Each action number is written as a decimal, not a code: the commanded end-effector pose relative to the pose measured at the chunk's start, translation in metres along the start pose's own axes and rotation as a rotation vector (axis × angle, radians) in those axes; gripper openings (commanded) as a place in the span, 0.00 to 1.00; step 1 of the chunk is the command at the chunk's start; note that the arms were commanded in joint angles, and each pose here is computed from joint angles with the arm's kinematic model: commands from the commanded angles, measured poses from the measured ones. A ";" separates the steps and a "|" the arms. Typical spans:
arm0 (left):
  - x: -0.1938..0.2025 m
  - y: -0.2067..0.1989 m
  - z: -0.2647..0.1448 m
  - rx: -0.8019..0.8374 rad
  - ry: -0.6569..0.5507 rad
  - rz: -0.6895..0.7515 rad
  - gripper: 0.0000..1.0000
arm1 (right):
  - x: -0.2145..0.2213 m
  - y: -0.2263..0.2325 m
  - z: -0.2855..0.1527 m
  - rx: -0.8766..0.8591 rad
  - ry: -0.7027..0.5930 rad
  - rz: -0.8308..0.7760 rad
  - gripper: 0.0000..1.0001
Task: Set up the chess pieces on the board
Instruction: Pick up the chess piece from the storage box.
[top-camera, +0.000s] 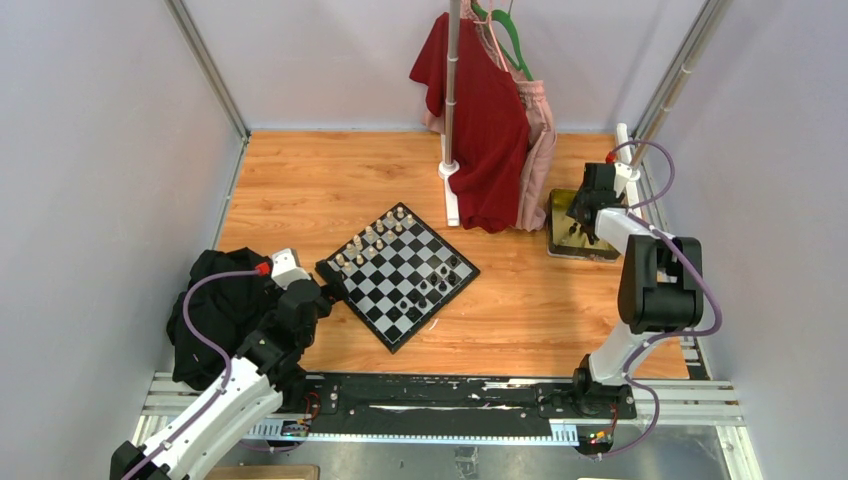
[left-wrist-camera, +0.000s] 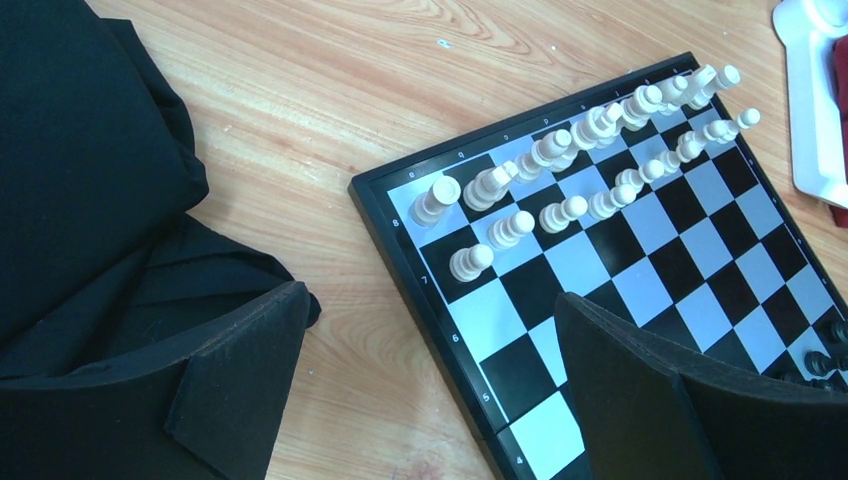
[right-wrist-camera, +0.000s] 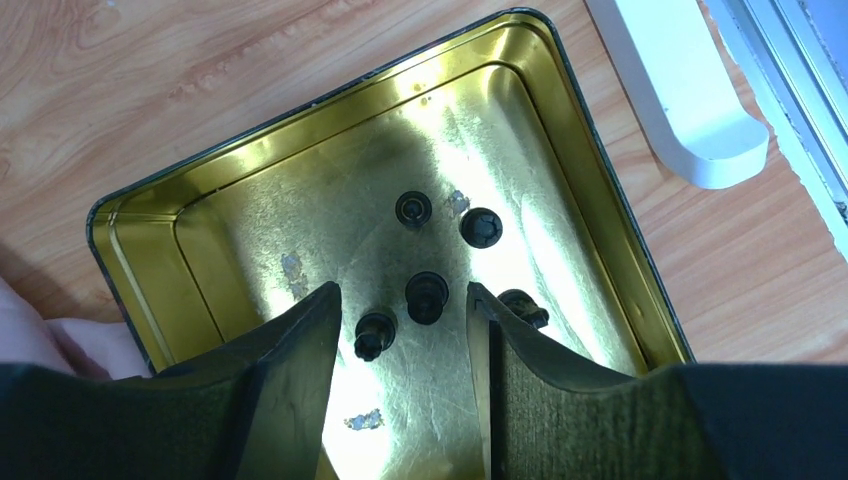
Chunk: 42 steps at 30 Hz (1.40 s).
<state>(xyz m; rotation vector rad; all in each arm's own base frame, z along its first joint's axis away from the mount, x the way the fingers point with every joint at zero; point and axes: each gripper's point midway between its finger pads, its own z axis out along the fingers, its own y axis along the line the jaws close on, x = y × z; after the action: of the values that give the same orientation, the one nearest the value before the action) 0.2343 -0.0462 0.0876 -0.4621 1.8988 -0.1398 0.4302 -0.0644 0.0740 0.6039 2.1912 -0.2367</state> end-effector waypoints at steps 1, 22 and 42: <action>-0.008 -0.006 0.000 0.016 -0.024 -0.010 1.00 | -0.012 -0.001 0.008 -0.002 -0.011 0.010 0.53; -0.008 -0.008 0.000 0.022 -0.019 -0.008 1.00 | 0.009 -0.004 0.016 -0.005 0.076 0.005 0.40; -0.009 -0.008 -0.001 0.026 -0.025 -0.011 1.00 | -0.016 -0.007 -0.009 -0.024 0.034 -0.006 0.00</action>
<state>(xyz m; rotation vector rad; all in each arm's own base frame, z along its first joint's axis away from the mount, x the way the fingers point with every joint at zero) 0.2345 -0.0481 0.0859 -0.4533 1.9086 -0.1435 0.4272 -0.0647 0.0555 0.6047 2.2799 -0.2023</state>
